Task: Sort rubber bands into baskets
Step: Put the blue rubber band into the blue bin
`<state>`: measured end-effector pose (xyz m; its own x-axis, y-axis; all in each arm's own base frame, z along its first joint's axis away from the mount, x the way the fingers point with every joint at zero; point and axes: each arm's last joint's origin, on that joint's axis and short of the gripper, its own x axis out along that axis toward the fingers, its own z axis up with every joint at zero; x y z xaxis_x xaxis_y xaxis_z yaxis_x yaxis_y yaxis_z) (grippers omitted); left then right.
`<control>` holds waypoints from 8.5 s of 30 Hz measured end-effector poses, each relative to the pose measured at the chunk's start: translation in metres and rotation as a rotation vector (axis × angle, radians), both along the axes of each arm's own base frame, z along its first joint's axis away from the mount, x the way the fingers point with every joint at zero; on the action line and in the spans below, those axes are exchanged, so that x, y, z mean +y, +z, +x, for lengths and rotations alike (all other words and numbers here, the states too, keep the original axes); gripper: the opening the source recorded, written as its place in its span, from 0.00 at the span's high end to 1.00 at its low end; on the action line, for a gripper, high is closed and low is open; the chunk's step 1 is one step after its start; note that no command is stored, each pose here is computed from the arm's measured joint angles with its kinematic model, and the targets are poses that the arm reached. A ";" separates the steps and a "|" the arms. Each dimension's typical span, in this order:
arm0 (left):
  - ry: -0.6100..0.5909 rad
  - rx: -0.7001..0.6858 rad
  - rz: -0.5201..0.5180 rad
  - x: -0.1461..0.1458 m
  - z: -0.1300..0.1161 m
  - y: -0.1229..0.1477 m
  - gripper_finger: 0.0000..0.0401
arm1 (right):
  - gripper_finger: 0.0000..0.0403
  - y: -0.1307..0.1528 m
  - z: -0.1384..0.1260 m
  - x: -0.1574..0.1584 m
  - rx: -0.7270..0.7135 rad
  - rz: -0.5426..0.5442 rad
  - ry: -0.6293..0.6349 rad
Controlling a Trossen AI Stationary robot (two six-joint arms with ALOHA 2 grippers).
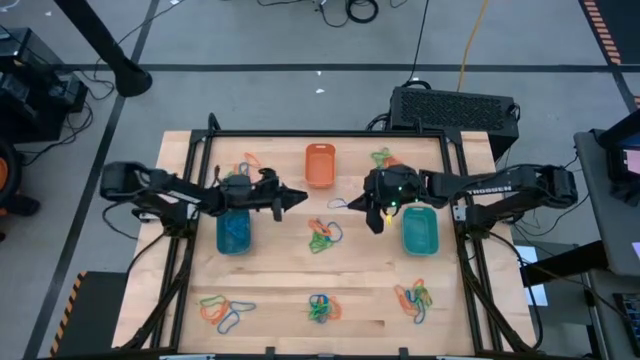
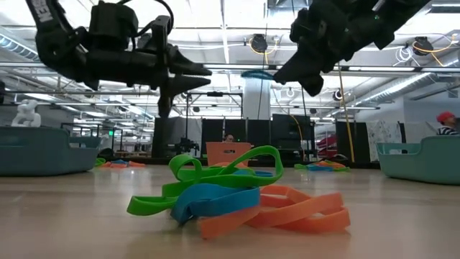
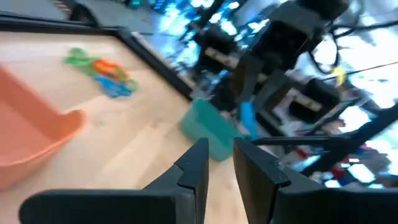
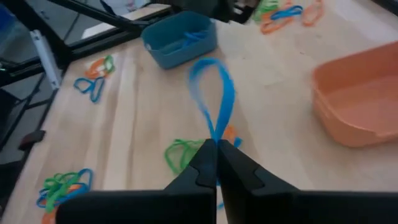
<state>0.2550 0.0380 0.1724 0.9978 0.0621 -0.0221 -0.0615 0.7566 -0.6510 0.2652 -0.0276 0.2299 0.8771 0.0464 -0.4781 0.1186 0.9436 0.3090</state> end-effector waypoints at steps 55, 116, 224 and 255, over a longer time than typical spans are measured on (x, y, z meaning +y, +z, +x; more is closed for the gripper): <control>-0.174 -0.049 -0.061 -0.006 0.052 -0.016 0.80 | 1.00 -0.005 0.008 0.018 -0.005 -0.011 -0.032; 0.260 1.226 -0.186 -0.048 -0.136 0.035 1.00 | 0.55 -0.006 0.008 0.019 -0.004 -0.212 0.087; 0.024 0.368 0.566 -0.058 -0.044 0.032 0.81 | 0.99 -0.081 -0.031 -0.122 0.489 -0.015 -0.717; -0.045 0.337 0.505 -0.052 -0.011 0.002 0.81 | 1.00 -0.053 -0.036 -0.104 0.446 -0.095 -0.738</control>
<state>0.2440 -0.0138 0.1740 0.9430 0.1049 -0.3157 -0.1622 0.9735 -0.1610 0.2291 -0.1316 0.1768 0.3972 -0.5183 -0.7574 0.8021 0.5970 0.0121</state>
